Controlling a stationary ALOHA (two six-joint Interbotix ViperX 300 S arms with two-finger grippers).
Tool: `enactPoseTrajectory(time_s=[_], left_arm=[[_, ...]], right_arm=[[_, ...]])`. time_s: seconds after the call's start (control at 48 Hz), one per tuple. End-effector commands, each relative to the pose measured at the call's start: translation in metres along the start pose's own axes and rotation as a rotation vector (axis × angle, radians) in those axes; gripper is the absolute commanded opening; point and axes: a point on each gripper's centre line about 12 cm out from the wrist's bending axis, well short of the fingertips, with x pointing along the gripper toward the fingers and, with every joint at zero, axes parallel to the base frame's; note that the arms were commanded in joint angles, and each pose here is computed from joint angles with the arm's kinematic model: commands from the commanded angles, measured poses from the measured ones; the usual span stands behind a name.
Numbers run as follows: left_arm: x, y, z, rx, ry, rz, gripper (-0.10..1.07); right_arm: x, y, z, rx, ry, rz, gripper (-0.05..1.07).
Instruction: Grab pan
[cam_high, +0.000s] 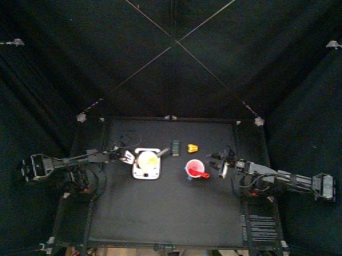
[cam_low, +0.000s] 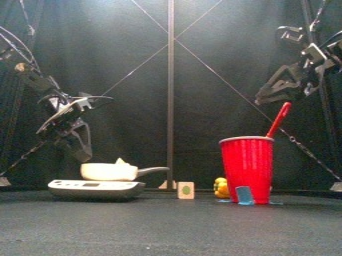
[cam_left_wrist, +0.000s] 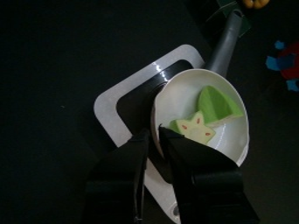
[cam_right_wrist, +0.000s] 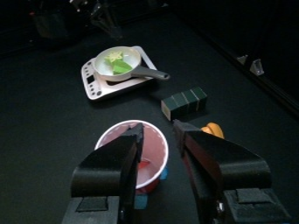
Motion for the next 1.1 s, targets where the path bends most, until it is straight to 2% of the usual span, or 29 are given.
enactPoseTrajectory(time_s=[0.0, 0.25, 0.479, 0.708, 0.854, 1.083], left_arm=[[-0.001, -0.003, 0.003, 0.001, -0.012, -0.012, 0.61], [-0.002, -0.009, 0.004, 0.012, -0.035, -0.053, 0.61], [-0.006, -0.027, 0.006, 0.039, -0.087, -0.159, 0.61], [-0.008, -0.045, -0.002, 0.086, -0.083, -0.229, 0.61], [-0.015, -0.060, -0.006, 0.132, -0.096, -0.300, 0.61], [-0.033, -0.084, -0.013, 0.210, -0.168, -0.474, 0.61]], right_arm=[[0.002, 0.000, 0.004, 0.002, -0.006, -0.002, 0.74], [0.002, 0.000, 0.004, 0.002, -0.006, -0.002, 0.74], [0.001, 0.000, 0.003, 0.002, -0.005, -0.002, 0.74], [0.002, -0.001, 0.003, 0.003, -0.003, -0.005, 0.74], [0.002, -0.001, 0.003, 0.005, -0.003, -0.005, 0.74], [0.002, -0.002, 0.007, 0.020, -0.022, -0.007, 0.74]])
